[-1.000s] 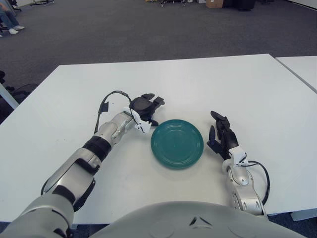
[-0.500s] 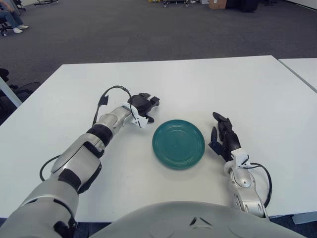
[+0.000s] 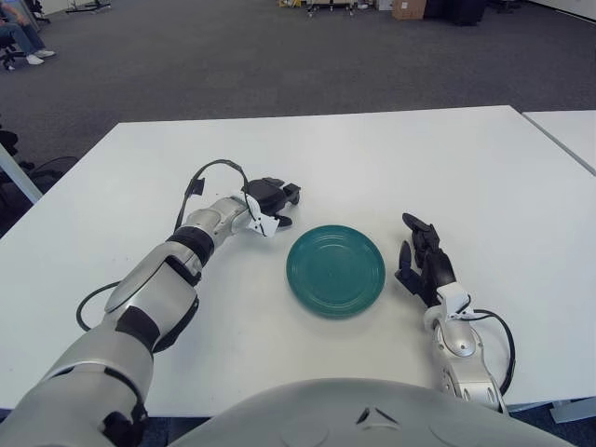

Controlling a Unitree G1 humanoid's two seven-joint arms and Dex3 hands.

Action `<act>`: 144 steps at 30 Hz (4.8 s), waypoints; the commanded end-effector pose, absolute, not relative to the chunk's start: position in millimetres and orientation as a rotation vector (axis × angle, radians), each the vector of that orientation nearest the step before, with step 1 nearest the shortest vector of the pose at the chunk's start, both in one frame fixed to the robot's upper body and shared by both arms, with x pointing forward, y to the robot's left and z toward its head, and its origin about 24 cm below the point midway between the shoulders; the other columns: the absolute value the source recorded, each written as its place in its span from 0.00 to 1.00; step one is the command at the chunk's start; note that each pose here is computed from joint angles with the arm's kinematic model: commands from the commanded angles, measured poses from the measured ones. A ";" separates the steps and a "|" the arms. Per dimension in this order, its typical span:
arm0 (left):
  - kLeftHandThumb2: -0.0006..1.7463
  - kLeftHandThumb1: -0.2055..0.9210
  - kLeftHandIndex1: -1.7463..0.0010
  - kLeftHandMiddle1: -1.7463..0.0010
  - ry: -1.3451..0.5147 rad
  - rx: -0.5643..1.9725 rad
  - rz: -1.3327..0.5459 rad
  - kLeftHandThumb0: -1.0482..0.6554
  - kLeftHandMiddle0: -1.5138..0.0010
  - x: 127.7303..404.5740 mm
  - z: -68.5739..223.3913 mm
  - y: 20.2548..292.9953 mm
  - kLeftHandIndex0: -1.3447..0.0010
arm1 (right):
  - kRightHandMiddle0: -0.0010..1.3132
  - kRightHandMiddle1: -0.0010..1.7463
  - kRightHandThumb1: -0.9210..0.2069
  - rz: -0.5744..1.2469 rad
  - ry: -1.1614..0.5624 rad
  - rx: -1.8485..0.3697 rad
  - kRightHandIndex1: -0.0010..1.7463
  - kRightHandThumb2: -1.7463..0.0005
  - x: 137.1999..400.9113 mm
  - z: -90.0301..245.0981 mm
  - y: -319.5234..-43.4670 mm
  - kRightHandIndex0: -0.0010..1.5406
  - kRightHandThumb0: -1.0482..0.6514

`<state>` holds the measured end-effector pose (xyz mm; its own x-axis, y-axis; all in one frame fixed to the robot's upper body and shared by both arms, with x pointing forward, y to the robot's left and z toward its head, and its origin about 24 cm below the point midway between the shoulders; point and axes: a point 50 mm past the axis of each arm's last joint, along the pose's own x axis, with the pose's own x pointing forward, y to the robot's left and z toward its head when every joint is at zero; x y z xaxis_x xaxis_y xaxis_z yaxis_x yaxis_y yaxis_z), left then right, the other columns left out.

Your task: Put the gum into the plate.

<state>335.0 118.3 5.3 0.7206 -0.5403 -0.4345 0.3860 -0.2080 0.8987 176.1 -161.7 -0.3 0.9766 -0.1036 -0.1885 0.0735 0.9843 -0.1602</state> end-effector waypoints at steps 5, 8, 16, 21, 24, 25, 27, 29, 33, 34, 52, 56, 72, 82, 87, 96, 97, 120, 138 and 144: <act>0.38 0.67 0.30 1.00 0.034 1.581 -0.930 0.23 0.85 315.0 -27.1 134.7 0.93 | 0.00 0.31 0.00 -0.114 0.359 -0.163 0.00 0.43 161.5 -26.6 -170.8 0.11 0.22; 0.37 0.68 0.30 0.99 0.023 1.563 -0.927 0.23 0.84 315.7 -24.2 137.3 0.91 | 0.00 0.31 0.00 -0.120 0.360 -0.161 0.00 0.43 161.6 -27.2 -172.3 0.11 0.22; 0.37 0.68 0.27 0.99 -0.009 1.498 -0.910 0.25 0.81 320.4 -12.2 138.2 0.89 | 0.00 0.32 0.00 -0.127 0.358 -0.154 0.00 0.43 163.8 -29.2 -175.9 0.11 0.22; 0.36 0.68 0.29 0.99 -0.026 1.453 -0.897 0.25 0.81 322.4 -3.9 140.1 0.91 | 0.00 0.32 0.00 -0.122 0.357 -0.153 0.00 0.43 165.2 -30.5 -176.8 0.11 0.22; 0.33 0.72 0.32 0.99 -0.025 1.433 -0.897 0.22 0.81 322.0 -2.6 140.5 0.92 | 0.00 0.32 0.00 -0.119 0.356 -0.153 0.00 0.42 165.8 -31.1 -176.9 0.11 0.21; 0.32 0.73 0.32 0.99 -0.020 1.425 -0.901 0.21 0.81 322.1 -2.0 140.9 0.93 | 0.00 0.32 0.00 -0.117 0.354 -0.152 0.00 0.42 166.0 -31.1 -176.5 0.11 0.21; 0.24 0.81 0.36 1.00 -0.006 1.418 -0.910 0.17 0.82 322.3 -1.1 141.6 0.95 | 0.00 0.32 0.00 -0.114 0.352 -0.152 0.00 0.43 166.3 -31.0 -176.0 0.11 0.21; 0.18 0.87 0.38 1.00 0.007 1.418 -0.917 0.14 0.82 322.7 -0.6 141.8 0.97 | 0.00 0.32 0.00 -0.112 0.350 -0.153 0.00 0.43 166.7 -30.9 -176.1 0.11 0.21; 0.10 0.97 0.44 1.00 0.045 1.449 -0.948 0.08 0.84 323.8 0.5 143.1 0.99 | 0.00 0.32 0.00 -0.109 0.350 -0.149 0.00 0.43 167.1 -31.0 -176.3 0.11 0.21; 0.10 0.97 0.45 1.00 0.053 1.457 -0.955 0.07 0.84 324.0 0.7 143.5 0.99 | 0.00 0.32 0.00 -0.109 0.350 -0.147 0.00 0.42 167.2 -31.0 -176.3 0.11 0.21; 0.19 1.00 0.79 1.00 0.138 1.530 -0.964 0.00 0.97 323.2 6.3 159.1 1.00 | 0.00 0.33 0.00 -0.127 0.342 -0.124 0.01 0.40 166.2 -29.8 -177.1 0.14 0.16; 0.20 1.00 0.84 1.00 0.153 1.572 -0.943 0.00 0.99 323.8 7.5 163.7 1.00 | 0.00 0.33 0.00 -0.126 0.345 -0.114 0.01 0.40 165.5 -28.7 -176.6 0.14 0.14; 0.21 1.00 0.89 1.00 0.136 1.661 -0.869 0.00 1.00 327.8 12.4 172.3 1.00 | 0.00 0.37 0.00 -0.142 0.352 -0.097 0.02 0.40 166.0 -28.7 -177.8 0.18 0.12; 0.20 1.00 0.90 1.00 0.141 1.726 -0.869 0.00 1.00 329.7 14.2 182.3 1.00 | 0.00 0.37 0.00 -0.142 0.360 -0.101 0.01 0.40 165.9 -29.4 -178.8 0.18 0.11; 0.19 1.00 0.86 1.00 0.164 1.791 -0.808 0.00 1.00 333.0 7.9 195.7 1.00 | 0.00 0.37 0.00 -0.142 0.360 -0.096 0.01 0.41 165.8 -29.9 -178.7 0.19 0.11; 0.20 1.00 0.76 0.99 0.173 1.782 -0.742 0.00 0.97 335.4 4.0 197.0 1.00 | 0.00 0.38 0.00 -0.142 0.356 -0.094 0.01 0.41 165.0 -29.9 -179.4 0.19 0.12; 0.20 1.00 0.75 0.99 0.175 1.778 -0.736 0.00 0.97 335.4 3.6 197.1 1.00 | 0.00 0.38 0.00 -0.142 0.356 -0.094 0.01 0.41 164.8 -30.0 -179.6 0.19 0.12; 0.15 1.00 0.53 0.98 0.275 1.584 -0.570 0.03 0.84 335.5 -1.6 208.1 1.00 | 0.00 0.39 0.00 -0.133 0.368 -0.105 0.01 0.42 161.9 -32.2 -184.0 0.19 0.11; 0.17 1.00 0.19 0.19 0.428 1.346 -0.410 0.09 0.70 334.1 -11.2 215.2 1.00 | 0.00 0.39 0.00 -0.125 0.367 -0.104 0.00 0.42 161.3 -32.6 -185.7 0.19 0.11; 0.27 0.85 0.04 0.02 0.431 1.366 -0.405 0.28 0.48 330.6 -15.5 216.8 0.79 | 0.00 0.42 0.00 -0.130 0.361 -0.101 0.01 0.42 161.4 -32.8 -186.3 0.21 0.12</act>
